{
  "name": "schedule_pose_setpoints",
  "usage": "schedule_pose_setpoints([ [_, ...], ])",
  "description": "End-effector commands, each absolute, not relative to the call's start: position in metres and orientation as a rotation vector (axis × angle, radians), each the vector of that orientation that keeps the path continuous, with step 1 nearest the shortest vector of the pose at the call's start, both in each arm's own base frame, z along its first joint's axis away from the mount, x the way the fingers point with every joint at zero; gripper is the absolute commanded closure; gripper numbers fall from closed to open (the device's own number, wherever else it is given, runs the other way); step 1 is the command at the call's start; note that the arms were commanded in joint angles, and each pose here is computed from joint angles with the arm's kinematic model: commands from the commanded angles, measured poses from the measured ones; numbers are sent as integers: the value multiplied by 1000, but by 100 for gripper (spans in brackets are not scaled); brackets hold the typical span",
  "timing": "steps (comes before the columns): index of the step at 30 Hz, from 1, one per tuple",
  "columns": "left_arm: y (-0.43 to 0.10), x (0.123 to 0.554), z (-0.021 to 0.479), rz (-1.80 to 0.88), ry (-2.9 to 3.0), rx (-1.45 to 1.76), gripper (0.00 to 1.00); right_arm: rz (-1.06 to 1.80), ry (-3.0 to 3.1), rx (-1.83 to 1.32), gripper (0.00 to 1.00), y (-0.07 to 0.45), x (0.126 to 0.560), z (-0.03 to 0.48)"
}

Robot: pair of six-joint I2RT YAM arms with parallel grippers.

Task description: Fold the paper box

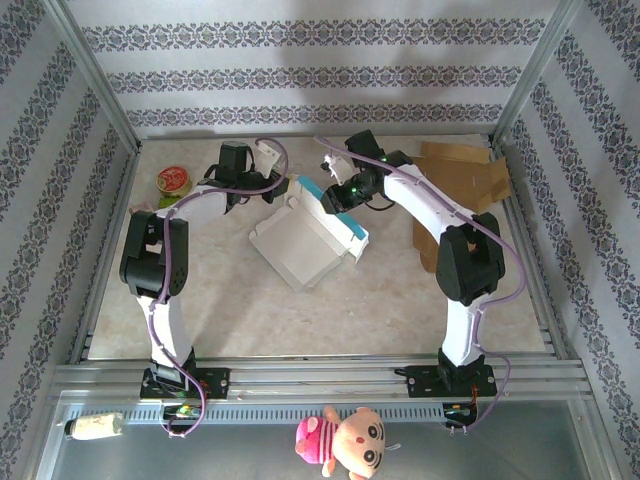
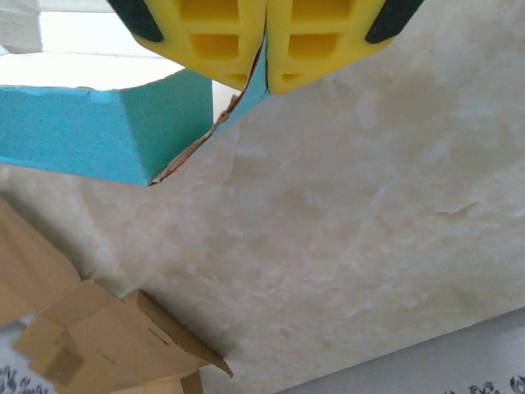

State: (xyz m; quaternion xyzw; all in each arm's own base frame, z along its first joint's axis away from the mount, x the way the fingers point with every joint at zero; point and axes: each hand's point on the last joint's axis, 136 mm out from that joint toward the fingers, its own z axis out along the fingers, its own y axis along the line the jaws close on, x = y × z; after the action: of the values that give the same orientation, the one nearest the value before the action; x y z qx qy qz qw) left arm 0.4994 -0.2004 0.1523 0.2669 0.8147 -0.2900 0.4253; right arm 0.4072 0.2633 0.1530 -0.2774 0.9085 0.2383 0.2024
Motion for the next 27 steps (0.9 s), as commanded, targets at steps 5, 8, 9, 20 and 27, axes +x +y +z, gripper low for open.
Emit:
schedule_pose_setpoints([
  [5, -208, 504, 182, -940, 2075, 427, 98, 516, 2489, -738, 69, 253, 422, 156],
  [8, -208, 507, 179, -957, 2096, 382, 97, 483, 2478, -757, 70, 255, 422, 154],
  [9, -207, 509, 180, -959, 2100, 365, 96, 470, 2474, -767, 70, 256, 422, 154],
  [20, -212, 489, 147, -970, 2185, 262, 88, 327, 2445, -814, 70, 251, 424, 146],
  [27, -209, 463, 110, -1015, 2232, 212, 83, 226, 2443, -964, 70, 249, 419, 129],
])
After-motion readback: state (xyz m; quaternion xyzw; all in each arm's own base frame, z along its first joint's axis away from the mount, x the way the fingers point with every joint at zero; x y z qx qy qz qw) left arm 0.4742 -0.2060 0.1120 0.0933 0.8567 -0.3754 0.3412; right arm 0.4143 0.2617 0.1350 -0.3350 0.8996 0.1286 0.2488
